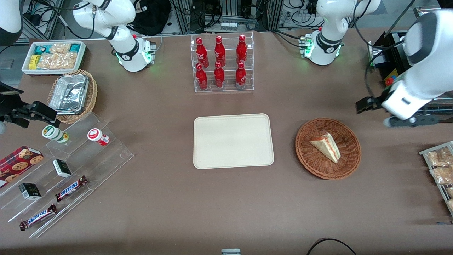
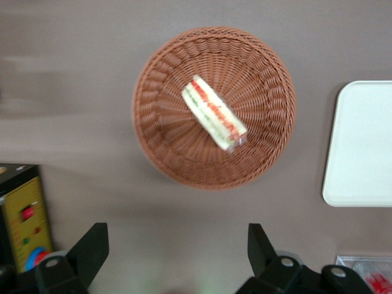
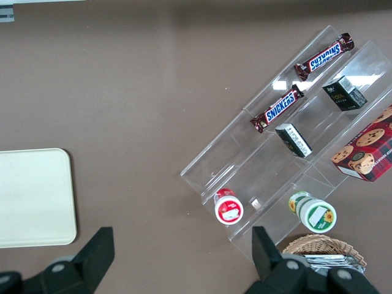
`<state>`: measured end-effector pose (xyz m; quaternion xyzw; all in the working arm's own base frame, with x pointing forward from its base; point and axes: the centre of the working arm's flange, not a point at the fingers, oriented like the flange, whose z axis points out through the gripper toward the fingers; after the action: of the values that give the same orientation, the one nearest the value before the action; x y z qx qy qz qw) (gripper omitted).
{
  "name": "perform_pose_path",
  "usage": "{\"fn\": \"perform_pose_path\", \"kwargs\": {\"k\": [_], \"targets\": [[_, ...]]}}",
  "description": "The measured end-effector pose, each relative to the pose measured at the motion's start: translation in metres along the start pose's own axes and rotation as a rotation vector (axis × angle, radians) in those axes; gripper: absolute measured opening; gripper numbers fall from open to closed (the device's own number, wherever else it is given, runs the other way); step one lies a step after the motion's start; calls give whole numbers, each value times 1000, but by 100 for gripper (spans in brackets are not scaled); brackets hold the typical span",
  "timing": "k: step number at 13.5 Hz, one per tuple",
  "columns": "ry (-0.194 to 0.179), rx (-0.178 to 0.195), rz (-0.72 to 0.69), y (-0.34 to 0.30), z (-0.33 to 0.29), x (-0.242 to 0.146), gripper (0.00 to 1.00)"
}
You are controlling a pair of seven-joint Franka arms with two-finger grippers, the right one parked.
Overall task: Place sandwich from basket to tray
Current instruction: 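Move the left gripper down over the wrapped sandwich in the wicker basket, then close the left gripper on the sandwich and lift it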
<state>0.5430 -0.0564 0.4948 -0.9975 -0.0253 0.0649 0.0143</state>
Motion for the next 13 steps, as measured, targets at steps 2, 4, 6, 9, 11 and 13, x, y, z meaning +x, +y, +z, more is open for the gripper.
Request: {"fn": "perform_pose_path", "kwargs": {"k": [2,4,6,9,11,13], "targets": [[20,-1,-77,20,54,-1,100],[73,-21,-211,32,105,-4,100],[106,-52,-359,37,148,-5,100],[126,-95,-561,50,173,1,100],[131,-112,-617,56,182,5,100],[126,-120,-634,56,196,9,100]]}}
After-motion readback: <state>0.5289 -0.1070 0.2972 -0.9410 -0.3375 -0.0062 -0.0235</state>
